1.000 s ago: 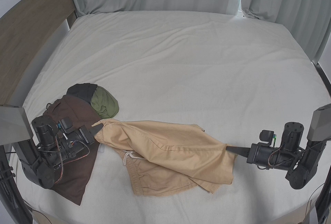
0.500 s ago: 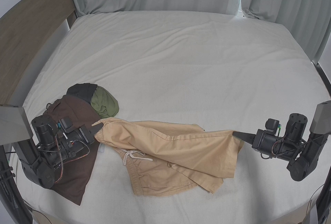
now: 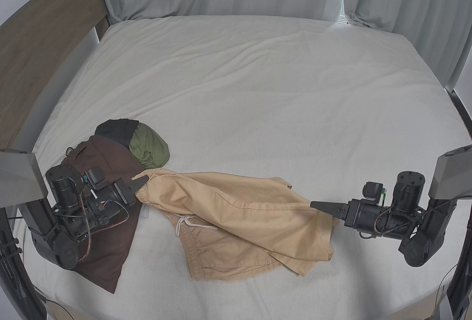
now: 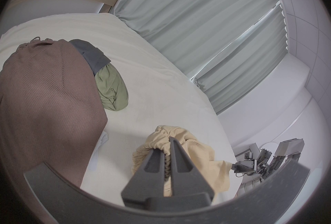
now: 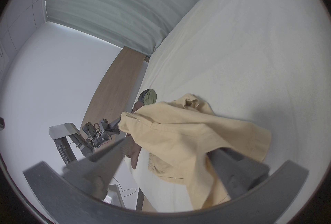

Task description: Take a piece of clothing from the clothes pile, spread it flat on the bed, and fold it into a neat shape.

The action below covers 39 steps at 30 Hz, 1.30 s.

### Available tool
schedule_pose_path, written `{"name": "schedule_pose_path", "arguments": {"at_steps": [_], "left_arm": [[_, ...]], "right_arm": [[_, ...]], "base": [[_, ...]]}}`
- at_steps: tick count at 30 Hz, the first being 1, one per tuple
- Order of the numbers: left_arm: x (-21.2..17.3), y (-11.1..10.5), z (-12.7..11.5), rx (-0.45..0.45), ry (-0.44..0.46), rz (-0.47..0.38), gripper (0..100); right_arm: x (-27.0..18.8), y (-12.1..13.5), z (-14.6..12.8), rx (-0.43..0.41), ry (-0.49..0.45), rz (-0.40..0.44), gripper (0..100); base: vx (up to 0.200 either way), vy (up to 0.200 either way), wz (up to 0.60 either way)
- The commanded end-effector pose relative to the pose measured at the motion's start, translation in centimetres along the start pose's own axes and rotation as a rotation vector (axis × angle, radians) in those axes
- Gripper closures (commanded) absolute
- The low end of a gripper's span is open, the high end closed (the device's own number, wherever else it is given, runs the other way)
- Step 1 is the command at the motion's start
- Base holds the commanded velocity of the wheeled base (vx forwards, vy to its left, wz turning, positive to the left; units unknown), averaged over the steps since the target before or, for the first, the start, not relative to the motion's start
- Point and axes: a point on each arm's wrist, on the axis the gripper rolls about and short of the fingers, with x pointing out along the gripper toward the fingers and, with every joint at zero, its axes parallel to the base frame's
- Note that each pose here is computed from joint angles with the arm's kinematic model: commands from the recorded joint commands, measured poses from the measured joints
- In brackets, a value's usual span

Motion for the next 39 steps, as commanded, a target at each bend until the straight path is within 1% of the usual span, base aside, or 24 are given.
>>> {"name": "schedule_pose_path", "arguments": {"at_steps": [1,7,10,13,19,24,36,37,39], "left_arm": [[-0.1,-0.1,0.1,0.002,-0.004,-0.002,100],[-0.1,-0.1,0.2,0.002,-0.007,-0.002,100],[-0.1,-0.1,0.2,0.003,-0.01,-0.002,100],[-0.1,-0.1,0.2,0.003,-0.01,-0.002,100],[-0.1,-0.1,0.2,0.003,-0.01,-0.002,100],[-0.1,-0.1,0.2,0.003,-0.009,-0.003,100],[0.0,-0.1,0.3,0.003,-0.011,-0.005,100],[0.0,-0.1,0.3,0.003,-0.011,-0.005,100],[0.0,0.0,0.3,0.002,-0.011,-0.003,100]], "right_arm": [[0.7,0.3,-0.7,-0.001,0.03,0.014,0],[1.1,-0.8,-1.5,0.023,0.057,-0.015,0],[1.2,-1.8,-2.1,0.046,0.073,-0.049,0],[1.5,-2.3,-2.5,0.032,0.063,-0.093,0],[2.0,-2.2,-2.0,0.013,0.04,-0.081,0],[2.3,-1.5,-1.1,-0.013,0.01,-0.054,0],[3.1,-1.6,-0.8,-0.024,0.002,-0.038,0],[3.1,-1.7,-0.9,-0.022,0.005,-0.041,100],[3.0,-1.7,-1.0,-0.02,0.008,-0.045,100]], "base": [[0.0,0.0,0.0],[0.0,0.0,0.0],[0.0,0.0,0.0],[0.0,0.0,0.0],[0.0,0.0,0.0],[0.0,0.0,0.0],[0.0,0.0,0.0],[0.0,0.0,0.0],[0.0,0.0,0.0]]}}
